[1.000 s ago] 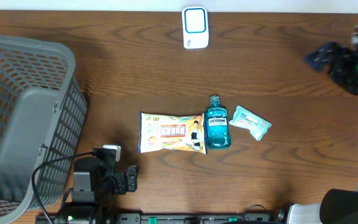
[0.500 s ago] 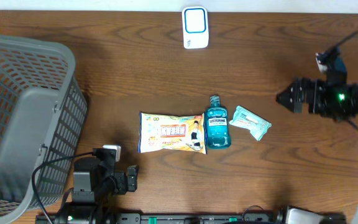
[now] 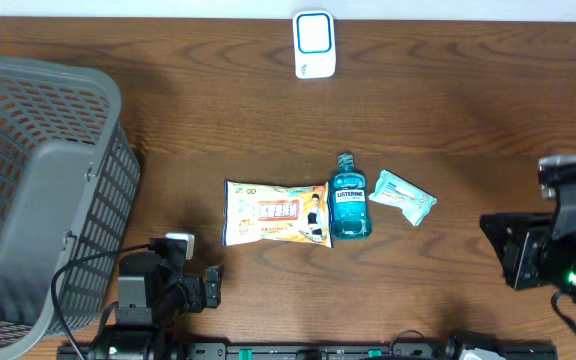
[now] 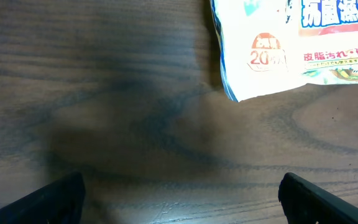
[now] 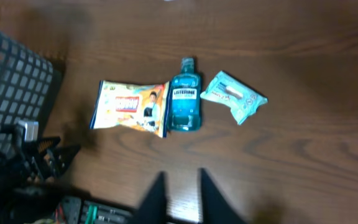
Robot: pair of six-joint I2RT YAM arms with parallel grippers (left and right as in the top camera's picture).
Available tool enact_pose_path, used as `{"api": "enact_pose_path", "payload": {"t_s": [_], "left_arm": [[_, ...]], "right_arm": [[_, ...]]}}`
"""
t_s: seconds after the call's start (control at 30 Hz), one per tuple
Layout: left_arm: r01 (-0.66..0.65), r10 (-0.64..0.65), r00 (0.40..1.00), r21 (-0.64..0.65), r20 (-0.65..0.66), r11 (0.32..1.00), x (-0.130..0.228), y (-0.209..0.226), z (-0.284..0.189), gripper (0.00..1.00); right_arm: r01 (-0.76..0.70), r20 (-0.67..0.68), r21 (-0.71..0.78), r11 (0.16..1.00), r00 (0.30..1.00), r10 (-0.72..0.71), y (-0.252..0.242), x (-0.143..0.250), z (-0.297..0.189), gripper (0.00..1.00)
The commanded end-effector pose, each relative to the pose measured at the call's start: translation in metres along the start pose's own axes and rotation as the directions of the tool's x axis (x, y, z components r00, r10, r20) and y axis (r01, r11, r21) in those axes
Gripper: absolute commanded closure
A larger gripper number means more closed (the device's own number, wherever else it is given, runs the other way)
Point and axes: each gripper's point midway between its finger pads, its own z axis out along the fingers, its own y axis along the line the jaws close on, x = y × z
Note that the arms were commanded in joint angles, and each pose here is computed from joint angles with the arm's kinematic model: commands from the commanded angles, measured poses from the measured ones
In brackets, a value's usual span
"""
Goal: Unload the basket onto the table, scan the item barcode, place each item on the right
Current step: 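Move the right gripper to the green Zappy packet and grasp it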
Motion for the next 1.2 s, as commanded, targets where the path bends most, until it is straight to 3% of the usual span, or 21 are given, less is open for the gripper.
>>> {"api": "enact_pose_path", "payload": {"t_s": [0.0, 0.17, 0.37, 0.63, 0.8, 1.17], "left_arm": [[-0.006, 0.006, 1.0, 0.007, 0.007, 1.0, -0.002, -0.002, -0.001, 0.01], [-0.007, 0.006, 1.0, 0.007, 0.007, 1.0, -0.002, -0.002, -0.001, 0.01], [-0.006, 0.006, 1.0, 0.007, 0.007, 1.0, -0.002, -0.002, -0.001, 0.01], [-0.006, 0.006, 1.0, 0.007, 0.007, 1.0, -0.002, -0.002, -0.001, 0.01], [-0.007, 0.006, 1.0, 0.007, 0.007, 1.0, -0.002, -0.002, -0.001, 0.01], [-0.006, 0.006, 1.0, 0.007, 0.007, 1.0, -0.002, -0.002, -0.001, 0.01]], "right_arm": [[-0.065, -0.035, 0.0, 0.998, 0.997, 0.065, -0.009, 0.012, 0.019, 0.99], [-0.182, -0.124, -0.011, 0.983, 0.976, 0.179, -0.034, 0.034, 0.08, 0.99], [-0.286, -0.275, -0.153, 0.946, 0.932, 0.237, -0.031, 0.057, 0.161, 0.99], [-0.29, -0.432, 0.061, 0.955, 0.855, 0.287, -0.041, 0.08, 0.247, 0.99], [-0.285, -0.43, 0.273, 0.919, 0.818, 0.381, -0.067, 0.094, 0.276, 0.99], [-0.237, -0.276, 0.347, 0.908, 0.899, 0.34, -0.088, 0.051, 0.286, 0.99]]}}
